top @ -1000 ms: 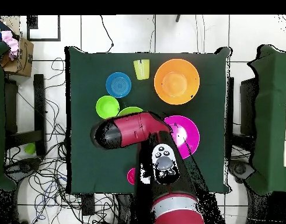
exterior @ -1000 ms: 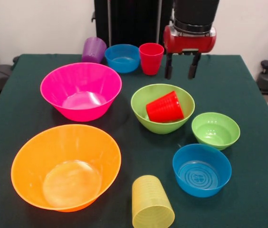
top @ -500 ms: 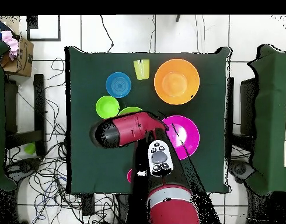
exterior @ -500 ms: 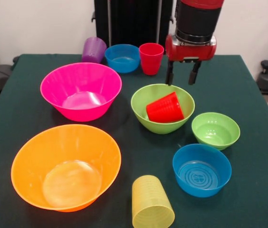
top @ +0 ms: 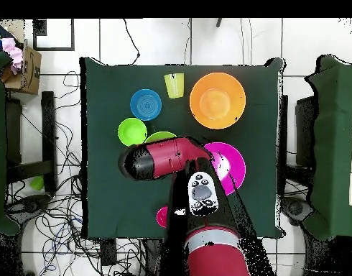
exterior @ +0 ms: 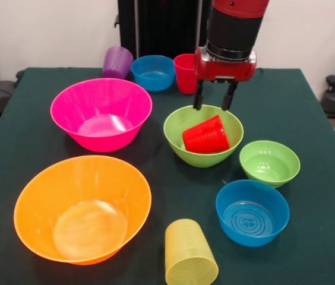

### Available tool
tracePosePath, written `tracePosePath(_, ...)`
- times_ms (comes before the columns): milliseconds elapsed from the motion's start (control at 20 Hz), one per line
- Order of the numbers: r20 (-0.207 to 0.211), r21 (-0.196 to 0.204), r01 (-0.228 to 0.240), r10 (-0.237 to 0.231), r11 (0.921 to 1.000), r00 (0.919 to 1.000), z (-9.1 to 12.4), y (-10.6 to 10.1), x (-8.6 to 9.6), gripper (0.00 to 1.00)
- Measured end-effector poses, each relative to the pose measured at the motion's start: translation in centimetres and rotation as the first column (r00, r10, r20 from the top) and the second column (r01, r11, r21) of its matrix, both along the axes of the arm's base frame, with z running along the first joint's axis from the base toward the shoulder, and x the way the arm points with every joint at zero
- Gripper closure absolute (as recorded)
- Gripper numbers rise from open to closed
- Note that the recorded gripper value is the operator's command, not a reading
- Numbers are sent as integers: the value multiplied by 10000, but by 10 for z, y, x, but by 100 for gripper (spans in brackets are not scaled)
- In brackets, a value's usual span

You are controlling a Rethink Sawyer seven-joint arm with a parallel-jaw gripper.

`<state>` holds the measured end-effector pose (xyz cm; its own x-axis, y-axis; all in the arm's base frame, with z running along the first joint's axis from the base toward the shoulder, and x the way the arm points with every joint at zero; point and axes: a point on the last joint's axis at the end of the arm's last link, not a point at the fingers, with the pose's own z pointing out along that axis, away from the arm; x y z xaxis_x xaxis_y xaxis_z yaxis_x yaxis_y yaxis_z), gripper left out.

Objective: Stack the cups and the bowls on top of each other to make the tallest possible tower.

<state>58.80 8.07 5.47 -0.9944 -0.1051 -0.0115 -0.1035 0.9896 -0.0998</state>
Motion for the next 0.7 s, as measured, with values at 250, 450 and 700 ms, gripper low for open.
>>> tracePosePath(250,120,-123,83,-82,9999,9999,0,-7,8,0)
tracePosePath(450,194,-249,121,-116,9996,9997,-10,-11,18,0)
tracePosePath(700,248,-441,69,-58,9990,9997,-36,-12,33,0)
